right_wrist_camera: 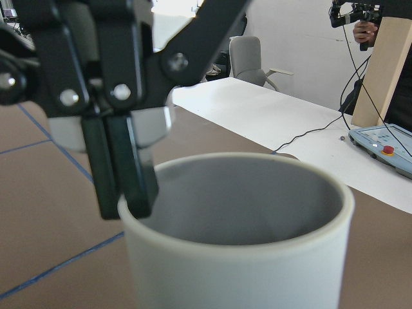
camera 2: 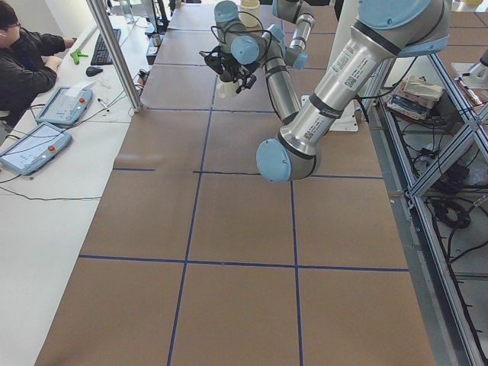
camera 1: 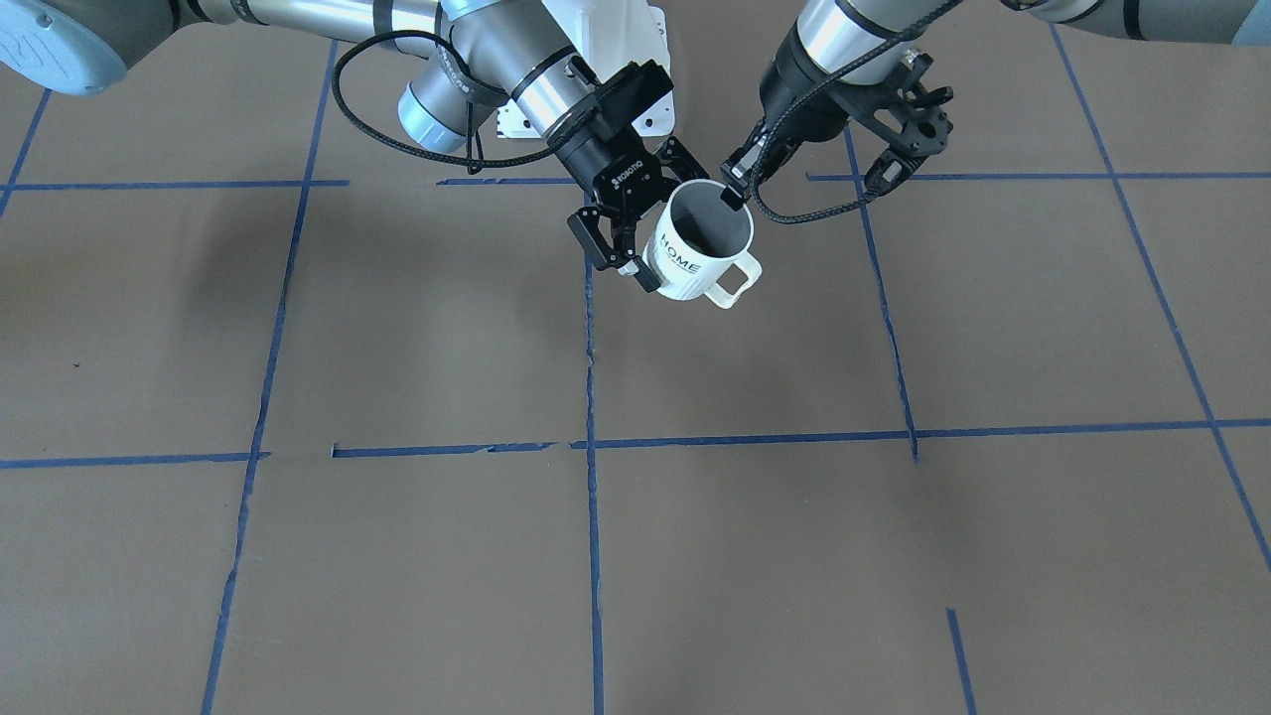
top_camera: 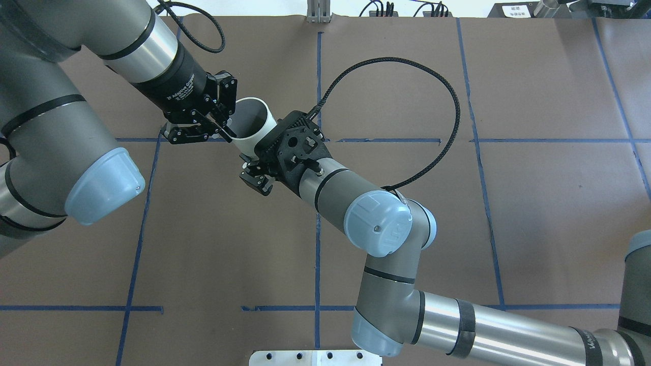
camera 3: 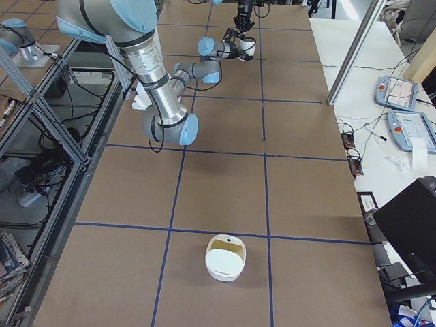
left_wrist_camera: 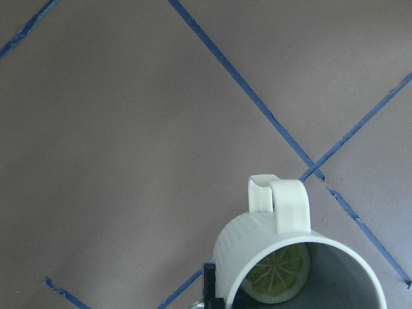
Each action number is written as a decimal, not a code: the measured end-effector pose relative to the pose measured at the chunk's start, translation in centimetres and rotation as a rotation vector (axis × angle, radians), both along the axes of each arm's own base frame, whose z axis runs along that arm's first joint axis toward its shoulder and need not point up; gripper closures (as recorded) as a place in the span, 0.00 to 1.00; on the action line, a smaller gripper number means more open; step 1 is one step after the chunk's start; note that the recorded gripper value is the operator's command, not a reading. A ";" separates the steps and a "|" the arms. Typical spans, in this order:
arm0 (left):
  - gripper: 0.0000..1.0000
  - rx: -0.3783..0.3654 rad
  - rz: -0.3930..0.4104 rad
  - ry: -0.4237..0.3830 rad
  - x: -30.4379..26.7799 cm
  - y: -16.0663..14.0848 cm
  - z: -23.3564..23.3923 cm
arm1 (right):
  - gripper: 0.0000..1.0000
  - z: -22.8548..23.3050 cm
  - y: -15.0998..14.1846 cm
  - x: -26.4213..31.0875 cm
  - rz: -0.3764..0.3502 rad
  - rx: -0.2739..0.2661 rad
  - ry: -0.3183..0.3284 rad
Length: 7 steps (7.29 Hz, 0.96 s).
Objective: Left arm hands cup to right arm to dump lemon
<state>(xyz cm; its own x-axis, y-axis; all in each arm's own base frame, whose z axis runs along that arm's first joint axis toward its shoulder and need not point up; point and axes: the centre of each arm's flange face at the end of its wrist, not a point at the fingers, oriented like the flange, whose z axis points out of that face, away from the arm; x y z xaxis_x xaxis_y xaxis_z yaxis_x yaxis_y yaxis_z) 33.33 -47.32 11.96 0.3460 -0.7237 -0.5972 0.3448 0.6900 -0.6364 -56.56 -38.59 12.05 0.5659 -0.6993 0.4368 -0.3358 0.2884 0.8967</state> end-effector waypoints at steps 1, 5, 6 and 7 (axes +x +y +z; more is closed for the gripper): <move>1.00 0.000 0.001 0.001 0.0 0.0 0.0 | 0.01 0.0 0.0 0.0 -0.001 0.000 0.000; 1.00 0.002 0.004 0.003 0.1 0.2 -0.2 | 0.35 0.0 0.2 -0.2 -0.006 0.000 0.000; 0.89 0.002 0.004 0.003 0.1 0.2 -0.1 | 0.72 0.0 0.3 -0.2 -0.008 -0.001 -0.002; 0.41 0.003 0.005 0.004 0.1 0.2 -0.1 | 0.77 0.1 0.4 -0.1 -0.010 -0.002 -0.004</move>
<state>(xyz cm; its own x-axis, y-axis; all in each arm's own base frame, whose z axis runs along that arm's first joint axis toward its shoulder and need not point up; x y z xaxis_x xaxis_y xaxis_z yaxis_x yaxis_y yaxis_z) 33.41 -47.13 11.84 0.3474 -0.7201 -0.6007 0.3391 0.6937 -0.6355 -56.69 -38.24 12.15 0.5569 -0.7039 0.4409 -0.3369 0.2938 0.8945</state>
